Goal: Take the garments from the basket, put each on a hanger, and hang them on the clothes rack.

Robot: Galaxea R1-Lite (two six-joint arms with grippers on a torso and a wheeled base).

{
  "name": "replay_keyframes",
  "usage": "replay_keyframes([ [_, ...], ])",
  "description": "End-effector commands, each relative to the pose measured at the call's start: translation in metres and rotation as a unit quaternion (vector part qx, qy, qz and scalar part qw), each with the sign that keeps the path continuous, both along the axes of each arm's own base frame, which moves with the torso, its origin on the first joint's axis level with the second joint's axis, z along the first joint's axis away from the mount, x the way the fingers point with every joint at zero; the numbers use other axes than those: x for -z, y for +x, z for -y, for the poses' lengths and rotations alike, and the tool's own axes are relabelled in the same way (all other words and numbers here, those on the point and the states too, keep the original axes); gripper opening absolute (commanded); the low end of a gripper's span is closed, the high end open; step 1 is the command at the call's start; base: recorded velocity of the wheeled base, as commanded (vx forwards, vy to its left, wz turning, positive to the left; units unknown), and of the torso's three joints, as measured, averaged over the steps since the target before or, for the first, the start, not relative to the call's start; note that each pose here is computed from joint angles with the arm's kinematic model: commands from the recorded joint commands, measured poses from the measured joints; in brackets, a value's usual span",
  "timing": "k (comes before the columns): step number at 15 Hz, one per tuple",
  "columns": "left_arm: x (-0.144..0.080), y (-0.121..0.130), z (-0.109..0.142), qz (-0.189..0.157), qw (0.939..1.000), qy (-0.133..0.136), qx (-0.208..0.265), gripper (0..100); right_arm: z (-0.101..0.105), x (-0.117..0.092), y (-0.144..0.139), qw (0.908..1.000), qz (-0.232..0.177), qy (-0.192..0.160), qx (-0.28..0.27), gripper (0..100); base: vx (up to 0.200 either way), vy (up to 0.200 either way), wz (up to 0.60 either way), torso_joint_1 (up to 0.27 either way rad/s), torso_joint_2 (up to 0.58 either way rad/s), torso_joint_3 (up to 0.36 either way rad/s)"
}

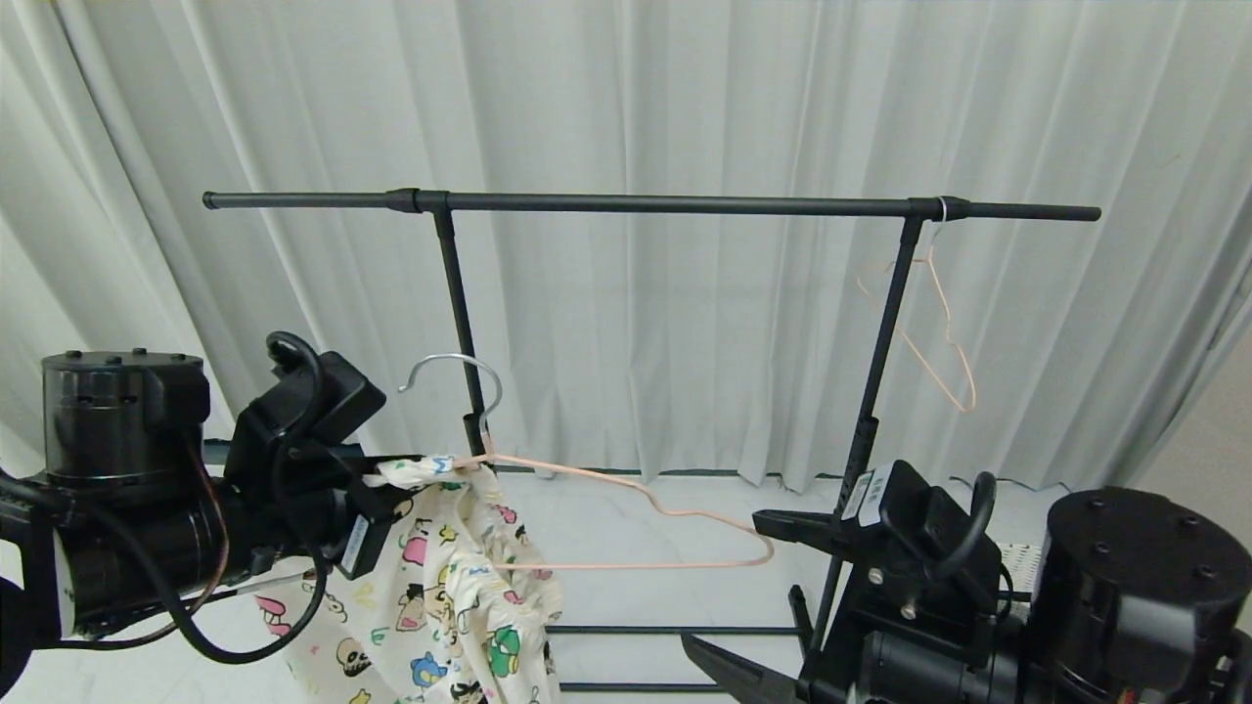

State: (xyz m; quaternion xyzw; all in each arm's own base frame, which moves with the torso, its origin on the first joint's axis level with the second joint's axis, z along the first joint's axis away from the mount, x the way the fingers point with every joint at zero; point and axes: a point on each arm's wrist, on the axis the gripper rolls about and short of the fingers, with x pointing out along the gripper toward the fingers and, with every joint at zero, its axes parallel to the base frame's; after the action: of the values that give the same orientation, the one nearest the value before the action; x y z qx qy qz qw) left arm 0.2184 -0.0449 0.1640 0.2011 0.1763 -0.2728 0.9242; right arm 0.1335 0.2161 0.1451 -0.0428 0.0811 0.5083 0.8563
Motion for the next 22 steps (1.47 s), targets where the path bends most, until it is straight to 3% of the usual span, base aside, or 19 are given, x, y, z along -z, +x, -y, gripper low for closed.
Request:
replay_keyframes([
  [1,0.009,0.007,0.0,-0.02,0.9998,0.003,-0.005,0,0.002,-0.004,-0.002,1.0,0.005,0.007,-0.001,100,0.0,0.0,0.0,0.0,0.0,0.0],
  [5,0.01,0.01,-0.006,-0.028,0.998,0.002,-0.057,0,0.001,0.001,0.001,1.0,-0.004,-0.001,0.005,100,0.0,0.0,0.0,0.0,0.0,0.0],
  [7,-0.003,0.008,0.002,-0.028,0.9961,-0.053,-0.066,0,-0.006,0.014,0.005,0.9996,-0.02,-0.02,0.004,100,0.0,0.0,0.0,0.0,0.0,0.0],
  [8,-0.003,0.008,0.002,-0.028,0.9961,-0.053,-0.066,0,-0.006,0.014,0.005,0.9996,-0.02,-0.02,0.004,100,0.0,0.0,0.0,0.0,0.0,0.0],
  [9,-0.011,0.005,0.012,-0.023,0.9954,-0.077,-0.053,0,-0.021,0.031,0.012,0.9973,-0.069,-0.025,0.011,100,0.0,0.0,0.0,0.0,0.0,0.0],
  [11,-0.016,0.0,0.019,-0.018,0.9955,-0.085,-0.037,0,-0.045,0.04,0.024,0.9924,-0.119,-0.001,0.031,100,0.0,0.0,0.0,0.0,0.0,0.0],
  [14,-0.025,-0.005,0.029,-0.022,0.9916,-0.124,-0.029,0,-0.07,0.058,0.037,0.981,-0.152,0.017,0.12,100,0.0,0.0,0.0,0.0,0.0,0.0],
  [15,-0.027,-0.007,0.034,-0.023,0.9907,-0.132,-0.025,0,-0.084,0.061,0.04,0.9736,-0.161,0.041,0.157,100,0.0,0.0,0.0,0.0,0.0,0.0],
  [18,-0.027,-0.008,0.038,-0.022,0.9912,-0.128,-0.026,0,-0.092,0.062,0.042,0.9707,-0.16,0.051,0.172,100,0.0,0.0,0.0,0.0,0.0,0.0],
  [22,-0.029,-0.011,0.041,-0.019,0.991,-0.131,-0.02,0,-0.093,0.084,0.045,0.9609,-0.147,0.022,0.234,100,0.0,0.0,0.0,0.0,0.0,0.0],
])
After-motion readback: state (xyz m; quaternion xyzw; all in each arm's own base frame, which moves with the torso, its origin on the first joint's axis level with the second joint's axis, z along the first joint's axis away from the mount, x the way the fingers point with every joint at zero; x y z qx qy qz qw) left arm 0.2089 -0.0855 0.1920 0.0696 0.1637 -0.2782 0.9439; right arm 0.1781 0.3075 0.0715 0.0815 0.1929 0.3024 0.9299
